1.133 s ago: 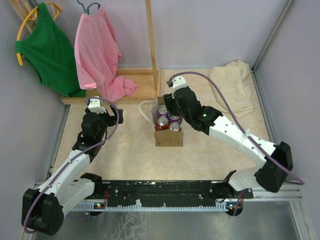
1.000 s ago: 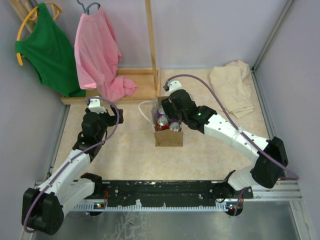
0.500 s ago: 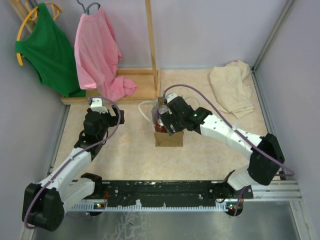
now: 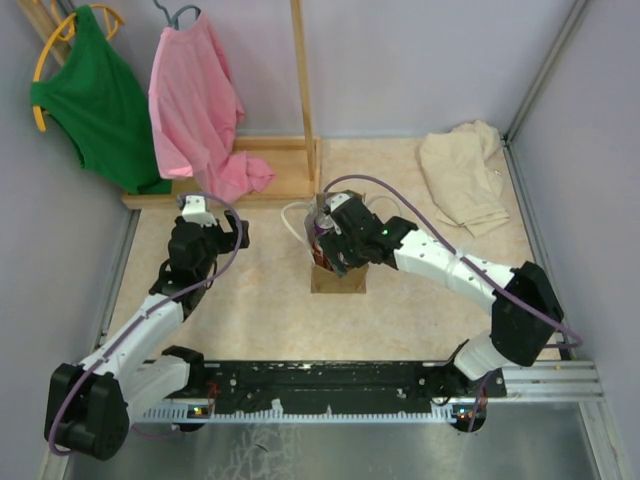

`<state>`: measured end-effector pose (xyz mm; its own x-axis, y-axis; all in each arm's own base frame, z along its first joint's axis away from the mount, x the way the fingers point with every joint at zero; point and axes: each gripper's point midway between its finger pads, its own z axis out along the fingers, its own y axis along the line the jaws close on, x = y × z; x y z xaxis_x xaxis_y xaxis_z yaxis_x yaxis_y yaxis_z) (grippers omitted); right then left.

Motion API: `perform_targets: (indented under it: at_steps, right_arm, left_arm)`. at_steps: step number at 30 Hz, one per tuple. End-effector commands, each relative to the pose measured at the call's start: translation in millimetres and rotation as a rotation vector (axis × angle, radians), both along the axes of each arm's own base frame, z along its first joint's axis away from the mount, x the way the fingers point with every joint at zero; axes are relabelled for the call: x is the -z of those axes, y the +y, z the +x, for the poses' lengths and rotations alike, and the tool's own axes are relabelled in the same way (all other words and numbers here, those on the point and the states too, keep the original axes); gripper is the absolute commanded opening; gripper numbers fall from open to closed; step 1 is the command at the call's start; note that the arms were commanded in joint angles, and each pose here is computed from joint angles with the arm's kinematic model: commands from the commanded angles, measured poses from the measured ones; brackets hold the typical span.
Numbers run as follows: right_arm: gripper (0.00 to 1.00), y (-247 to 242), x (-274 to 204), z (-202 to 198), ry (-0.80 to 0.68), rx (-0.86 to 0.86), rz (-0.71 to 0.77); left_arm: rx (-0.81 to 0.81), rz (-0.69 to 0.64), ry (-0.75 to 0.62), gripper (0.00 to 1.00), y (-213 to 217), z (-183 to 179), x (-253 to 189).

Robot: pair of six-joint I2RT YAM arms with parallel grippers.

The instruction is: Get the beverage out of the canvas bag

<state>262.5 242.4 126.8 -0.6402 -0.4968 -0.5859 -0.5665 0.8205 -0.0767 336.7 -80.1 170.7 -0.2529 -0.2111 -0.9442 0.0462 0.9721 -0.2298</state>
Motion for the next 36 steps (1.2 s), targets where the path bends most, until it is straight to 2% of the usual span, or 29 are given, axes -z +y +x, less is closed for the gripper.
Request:
perform_targets:
  at_steps: [1, 12, 18, 19, 20, 21, 27, 36]
  right_arm:
    - [0.81, -5.4, 22.8, -18.4, 0.075, -0.011, -0.050]
    - [0.70, 2.6, 45.0, -8.2, 0.090, 0.013, -0.075]
    - [0.50, -2.1, 52.7, -9.1, 0.105, 0.039, -0.106]
    - [0.41, -3.0, 53.6, -9.8, 0.110, 0.040, -0.110]
    - [0.12, -4.1, 54.2, -10.1, 0.112, 0.041, -0.118]
    - [0.00, -6.0, 54.5, -9.8, 0.111, 0.050, -0.125]
    - [0.00, -6.3, 44.7, -9.5, 0.104, 0.057, -0.117]
    - [0.00, 12.3, -40.2, 15.4, -0.111, 0.060, 0.079]
  left_arm:
    - [0.012, -0.005, -0.043, 1.00, -4.3, 6.2, -16.9]
    - [0.011, -0.009, -0.044, 1.00, -3.7, 4.3, -18.2]
    - [0.011, -0.010, -0.035, 1.00, -4.0, 3.7, -14.3]
    - [0.013, -0.010, -0.035, 1.00, -4.2, 3.8, -14.1]
    - [0.013, -0.010, -0.035, 1.00, -4.5, 4.2, -14.2]
    - [0.014, -0.012, -0.038, 1.00, -4.7, 4.3, -15.2]
    - [0.013, -0.012, -0.040, 1.00, -4.8, 5.2, -15.8]
    - [0.012, -0.017, -0.040, 1.00, -4.6, 4.2, -16.2]
